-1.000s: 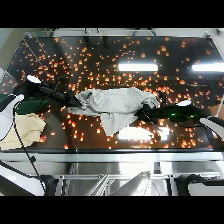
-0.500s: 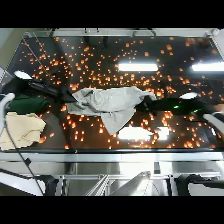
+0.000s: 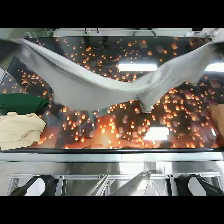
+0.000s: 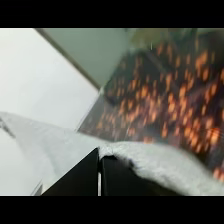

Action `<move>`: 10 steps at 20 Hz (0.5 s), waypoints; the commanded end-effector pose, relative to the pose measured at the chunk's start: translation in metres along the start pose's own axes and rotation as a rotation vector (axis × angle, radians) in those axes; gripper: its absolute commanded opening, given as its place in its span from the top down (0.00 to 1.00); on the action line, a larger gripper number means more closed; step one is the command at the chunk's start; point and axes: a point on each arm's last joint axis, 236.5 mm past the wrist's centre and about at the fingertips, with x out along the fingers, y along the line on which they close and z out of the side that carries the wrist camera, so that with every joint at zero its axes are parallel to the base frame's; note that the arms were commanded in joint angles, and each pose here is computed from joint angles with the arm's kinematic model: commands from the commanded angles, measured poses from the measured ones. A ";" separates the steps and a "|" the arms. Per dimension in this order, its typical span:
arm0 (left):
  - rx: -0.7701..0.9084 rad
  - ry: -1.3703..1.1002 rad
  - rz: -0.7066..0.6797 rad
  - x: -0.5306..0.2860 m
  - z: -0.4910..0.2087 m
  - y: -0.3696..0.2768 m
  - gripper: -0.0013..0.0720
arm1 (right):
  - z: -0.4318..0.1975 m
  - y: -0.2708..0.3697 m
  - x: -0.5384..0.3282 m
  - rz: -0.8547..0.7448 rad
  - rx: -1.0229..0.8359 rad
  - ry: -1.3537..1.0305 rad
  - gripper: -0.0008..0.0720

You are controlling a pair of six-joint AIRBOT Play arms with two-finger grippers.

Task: Fold the shirts.

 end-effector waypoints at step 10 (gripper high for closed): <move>-0.131 -0.020 -0.009 -0.041 0.019 0.032 0.95 | 0.063 -0.007 -0.024 -0.170 -0.301 -0.114 0.97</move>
